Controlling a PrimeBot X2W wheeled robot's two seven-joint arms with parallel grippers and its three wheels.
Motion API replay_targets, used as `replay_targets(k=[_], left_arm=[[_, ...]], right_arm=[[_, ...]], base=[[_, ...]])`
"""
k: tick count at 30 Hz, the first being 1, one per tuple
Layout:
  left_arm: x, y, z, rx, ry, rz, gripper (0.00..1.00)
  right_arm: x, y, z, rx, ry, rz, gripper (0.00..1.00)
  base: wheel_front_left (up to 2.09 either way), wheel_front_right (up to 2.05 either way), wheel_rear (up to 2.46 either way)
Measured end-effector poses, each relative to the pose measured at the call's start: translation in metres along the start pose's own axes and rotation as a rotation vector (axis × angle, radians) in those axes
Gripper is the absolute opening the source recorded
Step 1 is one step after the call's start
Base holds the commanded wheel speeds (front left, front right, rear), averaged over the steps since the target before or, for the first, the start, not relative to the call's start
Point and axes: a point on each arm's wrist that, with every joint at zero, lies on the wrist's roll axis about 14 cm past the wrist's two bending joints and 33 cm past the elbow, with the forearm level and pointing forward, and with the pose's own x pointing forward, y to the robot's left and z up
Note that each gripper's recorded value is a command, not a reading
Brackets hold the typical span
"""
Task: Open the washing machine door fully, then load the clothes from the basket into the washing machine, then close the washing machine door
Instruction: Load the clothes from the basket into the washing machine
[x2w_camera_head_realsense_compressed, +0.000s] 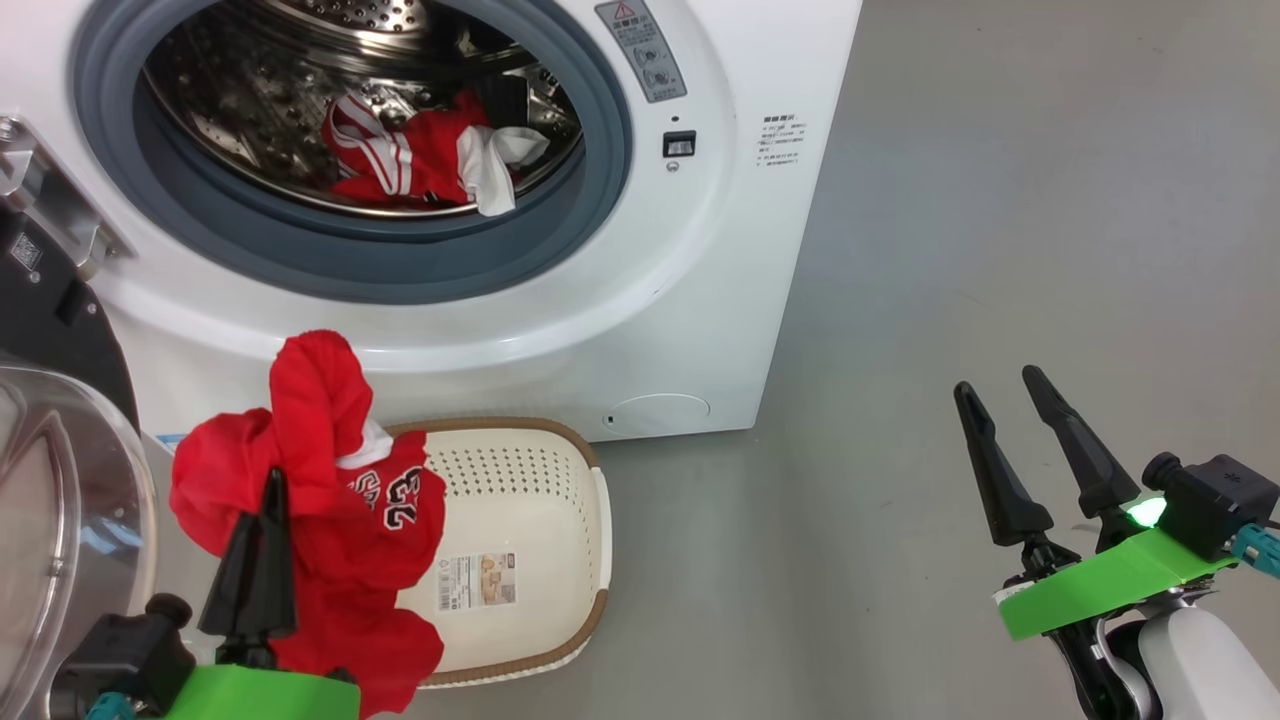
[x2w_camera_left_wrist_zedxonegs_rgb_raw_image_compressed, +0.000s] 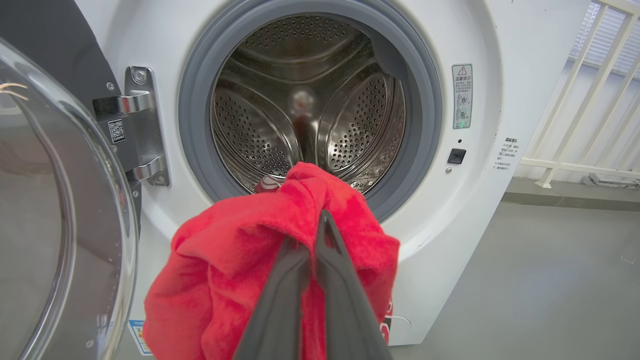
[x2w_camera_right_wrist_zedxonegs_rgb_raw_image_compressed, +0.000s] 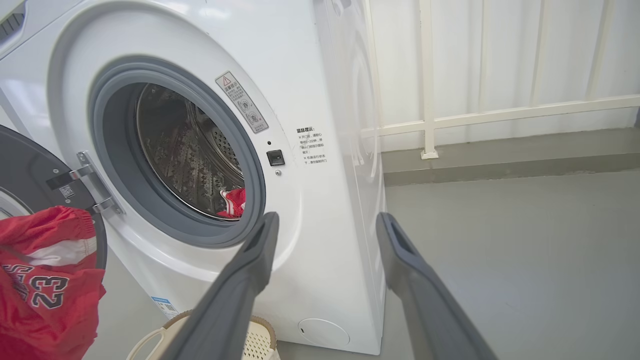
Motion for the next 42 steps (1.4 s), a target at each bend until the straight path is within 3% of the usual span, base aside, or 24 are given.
replay_targets(k=[16, 28, 42], left_arm=[[0.010, -0.007, -0.006, 0.008, 0.014, -0.029, 0.00], [0.099, -0.028, -0.003, 0.038, -0.016, -0.114, 0.00], [0.211, -0.024, -0.025, 0.020, 0.030, -0.108, 0.00]], right_arm=[[0.000, -0.001, -0.008, 0.001, 0.022, 0.001, 1.00], [0.001, -0.011, -0.026, 0.018, 0.063, -0.037, 1.00], [0.030, -0.035, -0.050, 0.020, 0.087, -0.084, 1.00]], base=[[0.00, 0.00, 0.00], [0.00, 0.00, 0.00], [0.00, 0.00, 0.00]])
